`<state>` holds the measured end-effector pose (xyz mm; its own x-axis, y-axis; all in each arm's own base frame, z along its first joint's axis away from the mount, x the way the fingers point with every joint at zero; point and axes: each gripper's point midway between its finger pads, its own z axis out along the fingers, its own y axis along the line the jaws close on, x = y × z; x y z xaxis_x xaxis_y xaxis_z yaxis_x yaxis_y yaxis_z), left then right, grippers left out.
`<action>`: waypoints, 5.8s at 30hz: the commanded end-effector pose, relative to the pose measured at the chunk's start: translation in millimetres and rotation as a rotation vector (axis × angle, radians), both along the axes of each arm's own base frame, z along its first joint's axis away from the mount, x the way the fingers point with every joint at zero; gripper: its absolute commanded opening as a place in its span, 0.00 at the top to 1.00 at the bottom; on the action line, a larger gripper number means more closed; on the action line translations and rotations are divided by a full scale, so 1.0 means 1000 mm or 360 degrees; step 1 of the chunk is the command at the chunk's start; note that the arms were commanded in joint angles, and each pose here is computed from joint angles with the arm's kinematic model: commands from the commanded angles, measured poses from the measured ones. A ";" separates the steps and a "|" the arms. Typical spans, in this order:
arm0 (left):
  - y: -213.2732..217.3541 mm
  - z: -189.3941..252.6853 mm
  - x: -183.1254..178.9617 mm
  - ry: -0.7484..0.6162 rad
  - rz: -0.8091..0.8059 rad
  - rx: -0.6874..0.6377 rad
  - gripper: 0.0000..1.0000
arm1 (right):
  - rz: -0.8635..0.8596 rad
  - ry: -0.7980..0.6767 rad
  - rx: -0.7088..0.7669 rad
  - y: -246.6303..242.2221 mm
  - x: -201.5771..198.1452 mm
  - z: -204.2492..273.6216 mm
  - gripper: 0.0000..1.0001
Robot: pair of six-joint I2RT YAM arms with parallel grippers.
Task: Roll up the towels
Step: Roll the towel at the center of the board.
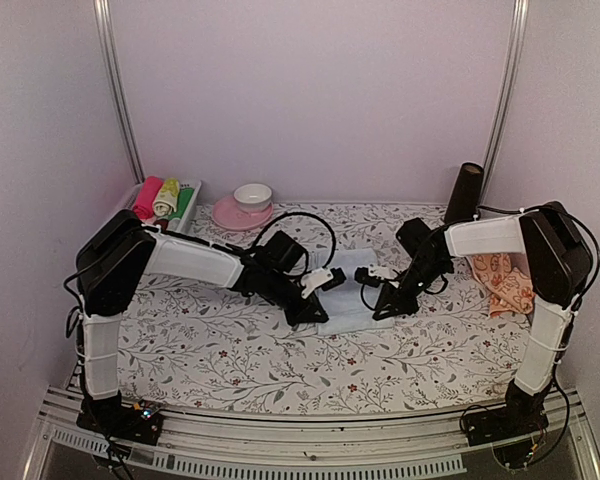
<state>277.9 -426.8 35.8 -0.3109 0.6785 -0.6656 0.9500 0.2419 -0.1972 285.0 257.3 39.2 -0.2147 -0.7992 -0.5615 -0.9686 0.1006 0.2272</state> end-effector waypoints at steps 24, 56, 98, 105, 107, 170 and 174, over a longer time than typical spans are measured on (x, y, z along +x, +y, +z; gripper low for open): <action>0.012 0.011 0.036 -0.0397 0.0209 0.0115 0.63 | -0.0135 0.0003 -0.0204 -0.016 0.019 -0.036 0.86; -0.005 -0.017 -0.014 -0.1355 -0.0320 0.0478 0.44 | -0.0113 0.0062 -0.0196 -0.013 0.018 -0.037 0.86; 0.005 -0.017 -0.016 -0.0238 -0.0276 0.0090 0.94 | 0.0371 -0.1024 0.0048 0.014 -0.021 0.018 0.31; 0.006 -0.017 -0.017 -0.0156 -0.0296 0.0063 0.94 | 0.0292 -0.1127 -0.0083 0.016 -0.006 0.003 0.36; 0.006 -0.018 -0.016 -0.0141 -0.0290 0.0061 0.93 | 0.0310 -0.1122 -0.0105 0.016 -0.008 -0.002 0.41; -0.010 -0.010 -0.037 -0.1116 -0.0339 0.0263 0.41 | 0.0187 0.0335 -0.0174 -0.001 -0.034 -0.048 0.89; -0.008 -0.019 -0.039 -0.1108 -0.0347 0.0295 0.54 | 0.0178 0.0347 -0.0183 -0.001 -0.033 -0.050 0.89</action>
<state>243.7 -432.1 27.8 0.2808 0.7853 -0.5517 0.8735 0.0290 0.4859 260.8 276.5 21.2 -0.1838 -0.8202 -0.5418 -0.9295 -0.0343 0.3672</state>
